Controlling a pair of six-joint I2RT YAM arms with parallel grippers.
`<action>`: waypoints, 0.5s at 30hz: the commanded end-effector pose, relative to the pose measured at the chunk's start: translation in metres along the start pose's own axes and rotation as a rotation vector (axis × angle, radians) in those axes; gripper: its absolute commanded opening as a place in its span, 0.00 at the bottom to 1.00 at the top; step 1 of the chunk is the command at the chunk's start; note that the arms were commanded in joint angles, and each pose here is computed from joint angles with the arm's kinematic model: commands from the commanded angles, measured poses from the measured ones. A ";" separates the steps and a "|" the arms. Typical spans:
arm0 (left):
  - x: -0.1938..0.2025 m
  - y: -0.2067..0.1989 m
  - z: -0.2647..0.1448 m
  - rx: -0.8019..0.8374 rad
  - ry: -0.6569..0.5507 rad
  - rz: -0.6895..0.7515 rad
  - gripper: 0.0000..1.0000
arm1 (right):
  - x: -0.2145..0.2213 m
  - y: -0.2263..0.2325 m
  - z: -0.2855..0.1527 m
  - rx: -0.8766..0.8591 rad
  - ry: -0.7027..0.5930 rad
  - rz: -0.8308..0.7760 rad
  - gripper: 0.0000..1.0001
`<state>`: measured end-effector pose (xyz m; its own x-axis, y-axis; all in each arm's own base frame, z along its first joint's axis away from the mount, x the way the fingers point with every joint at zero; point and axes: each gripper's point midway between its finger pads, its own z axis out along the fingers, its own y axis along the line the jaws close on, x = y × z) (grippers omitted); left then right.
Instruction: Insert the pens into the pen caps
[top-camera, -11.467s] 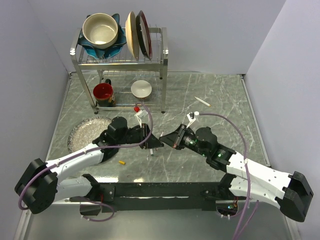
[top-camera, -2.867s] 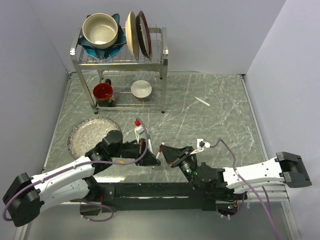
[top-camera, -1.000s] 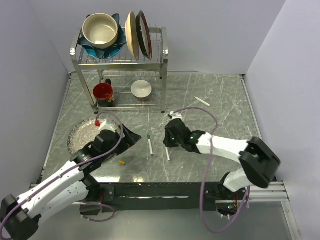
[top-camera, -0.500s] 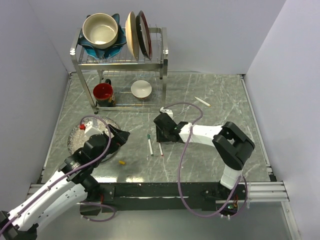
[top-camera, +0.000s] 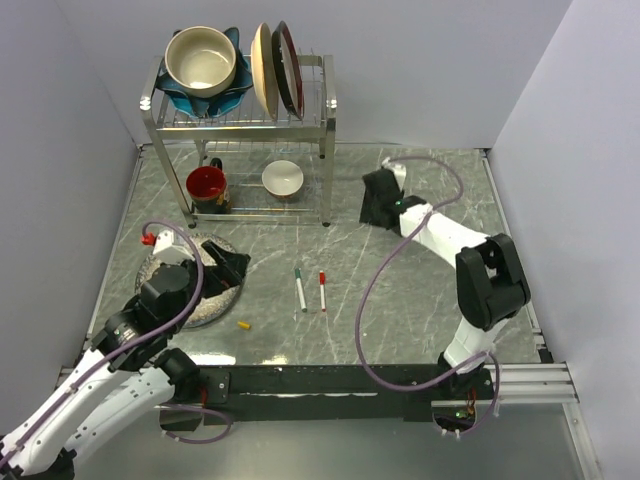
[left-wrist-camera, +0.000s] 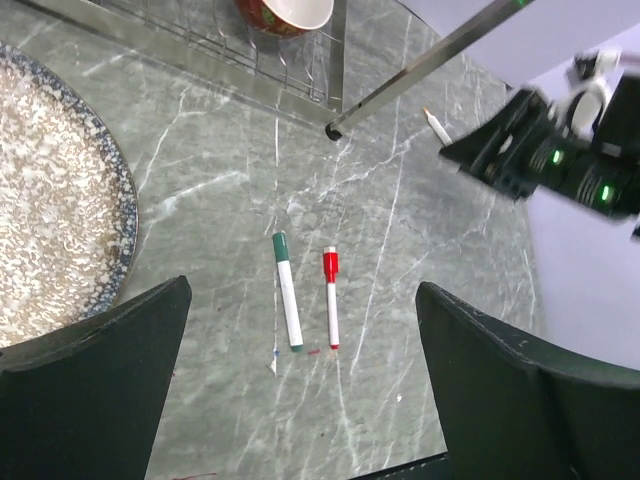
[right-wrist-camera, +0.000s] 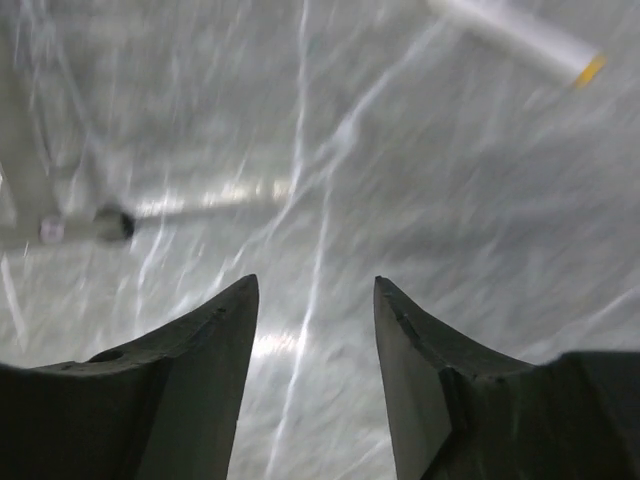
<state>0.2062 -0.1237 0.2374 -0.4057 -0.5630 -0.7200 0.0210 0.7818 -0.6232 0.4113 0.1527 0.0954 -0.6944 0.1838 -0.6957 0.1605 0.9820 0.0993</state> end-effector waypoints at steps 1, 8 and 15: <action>-0.005 -0.007 -0.007 0.059 -0.011 0.057 0.98 | -0.045 -0.015 0.024 0.029 -0.056 -0.171 0.62; -0.009 -0.010 -0.013 0.086 -0.027 0.036 0.98 | -0.062 -0.046 0.066 -0.001 0.028 -0.267 0.71; -0.013 -0.010 -0.019 0.100 -0.055 0.016 0.98 | -0.063 -0.069 0.094 -0.001 0.090 -0.364 0.72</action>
<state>0.1957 -0.1195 0.2528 -0.3762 -0.5610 -0.7374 0.0937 0.7688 -0.6326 0.4911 0.0702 0.0534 -0.7876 -0.0784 -0.6111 -0.0122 0.9937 -0.1118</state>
